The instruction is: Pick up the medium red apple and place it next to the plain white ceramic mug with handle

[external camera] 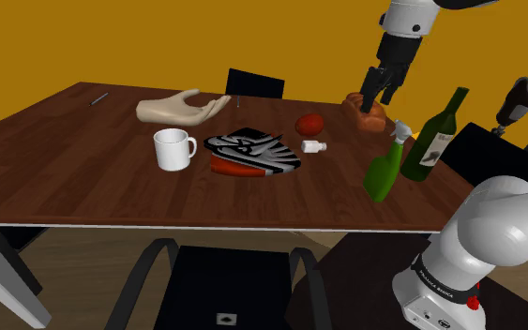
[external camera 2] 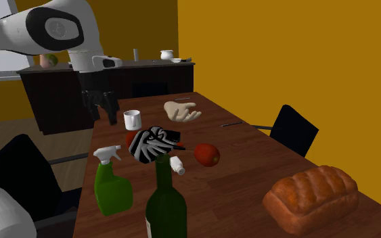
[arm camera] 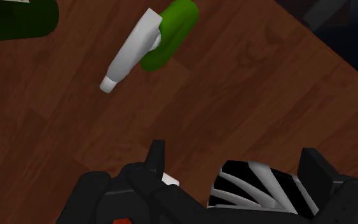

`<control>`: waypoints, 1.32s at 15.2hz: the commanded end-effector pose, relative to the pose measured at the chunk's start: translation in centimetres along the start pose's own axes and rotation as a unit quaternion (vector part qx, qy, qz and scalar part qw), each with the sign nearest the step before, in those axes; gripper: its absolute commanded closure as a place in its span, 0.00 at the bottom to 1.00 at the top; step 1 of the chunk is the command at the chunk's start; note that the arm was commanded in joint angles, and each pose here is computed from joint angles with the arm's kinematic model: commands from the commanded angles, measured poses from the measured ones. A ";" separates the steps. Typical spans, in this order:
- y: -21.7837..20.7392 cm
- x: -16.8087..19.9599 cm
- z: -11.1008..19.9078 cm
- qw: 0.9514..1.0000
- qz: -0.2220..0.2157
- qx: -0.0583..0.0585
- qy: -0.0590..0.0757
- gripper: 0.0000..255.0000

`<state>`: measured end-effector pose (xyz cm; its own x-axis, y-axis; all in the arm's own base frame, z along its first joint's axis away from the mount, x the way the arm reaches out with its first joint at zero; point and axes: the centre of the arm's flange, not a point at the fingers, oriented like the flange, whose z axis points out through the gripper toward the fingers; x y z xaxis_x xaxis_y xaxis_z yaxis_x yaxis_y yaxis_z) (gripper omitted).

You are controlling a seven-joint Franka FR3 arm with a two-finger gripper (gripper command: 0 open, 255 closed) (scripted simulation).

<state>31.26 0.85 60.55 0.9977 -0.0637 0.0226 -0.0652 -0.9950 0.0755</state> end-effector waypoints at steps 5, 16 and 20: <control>3.0 0.0 3.6 0.997 -0.077 -0.026 0.019 0.00; 11.8 3.2 12.6 0.951 -0.284 -0.097 0.071 0.00; 14.8 5.5 15.4 0.922 -0.356 -0.122 0.090 0.00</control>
<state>35.59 -14.56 46.92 0.8004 0.5976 0.0479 0.5500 -0.7637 0.3380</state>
